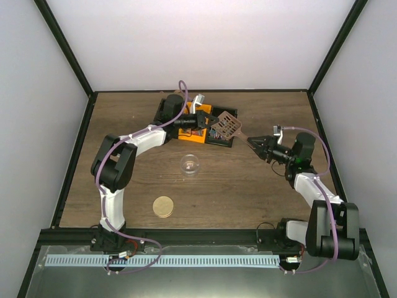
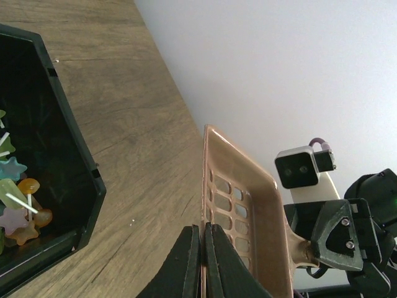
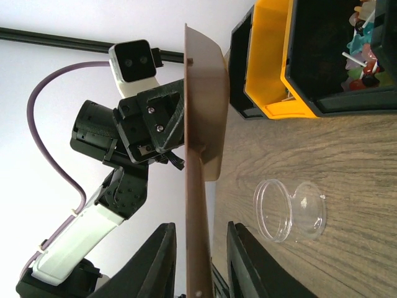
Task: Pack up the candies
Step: Adjust the spatula.
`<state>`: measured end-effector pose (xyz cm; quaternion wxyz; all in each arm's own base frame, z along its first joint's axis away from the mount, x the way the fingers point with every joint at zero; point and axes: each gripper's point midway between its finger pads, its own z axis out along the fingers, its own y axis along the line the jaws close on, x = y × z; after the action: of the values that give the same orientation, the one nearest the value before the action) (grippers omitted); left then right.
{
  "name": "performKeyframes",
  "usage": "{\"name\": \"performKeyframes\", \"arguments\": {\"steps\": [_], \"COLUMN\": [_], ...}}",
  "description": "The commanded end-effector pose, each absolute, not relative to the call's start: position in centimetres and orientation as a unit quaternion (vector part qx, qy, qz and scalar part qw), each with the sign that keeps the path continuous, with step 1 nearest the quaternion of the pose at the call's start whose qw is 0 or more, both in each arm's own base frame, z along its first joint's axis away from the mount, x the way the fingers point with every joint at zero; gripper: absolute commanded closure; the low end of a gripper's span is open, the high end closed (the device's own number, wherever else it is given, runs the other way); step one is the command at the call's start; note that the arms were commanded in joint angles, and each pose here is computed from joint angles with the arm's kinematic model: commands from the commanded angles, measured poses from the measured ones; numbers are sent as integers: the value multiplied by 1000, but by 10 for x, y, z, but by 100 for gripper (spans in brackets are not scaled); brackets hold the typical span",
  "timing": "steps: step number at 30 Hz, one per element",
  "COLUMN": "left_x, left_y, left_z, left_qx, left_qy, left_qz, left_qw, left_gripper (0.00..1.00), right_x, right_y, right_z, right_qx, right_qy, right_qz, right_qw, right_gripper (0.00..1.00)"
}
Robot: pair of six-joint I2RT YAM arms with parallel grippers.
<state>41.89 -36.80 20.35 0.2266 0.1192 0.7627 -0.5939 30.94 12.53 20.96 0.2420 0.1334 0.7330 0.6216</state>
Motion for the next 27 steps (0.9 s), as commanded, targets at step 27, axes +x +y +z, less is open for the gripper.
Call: {"name": "performKeyframes", "arguments": {"steps": [27], "left_x": [419], "left_y": [-372], "left_z": [206], "left_qx": [131], "left_qy": [753], "left_qz": [-598], "left_qw": [242], "left_gripper": [96], "right_x": [308], "right_y": [135], "right_z": [218], "right_qx": [100], "right_qy": [727], "right_qz": [637], "right_qw": [238], "right_gripper": [78]}}
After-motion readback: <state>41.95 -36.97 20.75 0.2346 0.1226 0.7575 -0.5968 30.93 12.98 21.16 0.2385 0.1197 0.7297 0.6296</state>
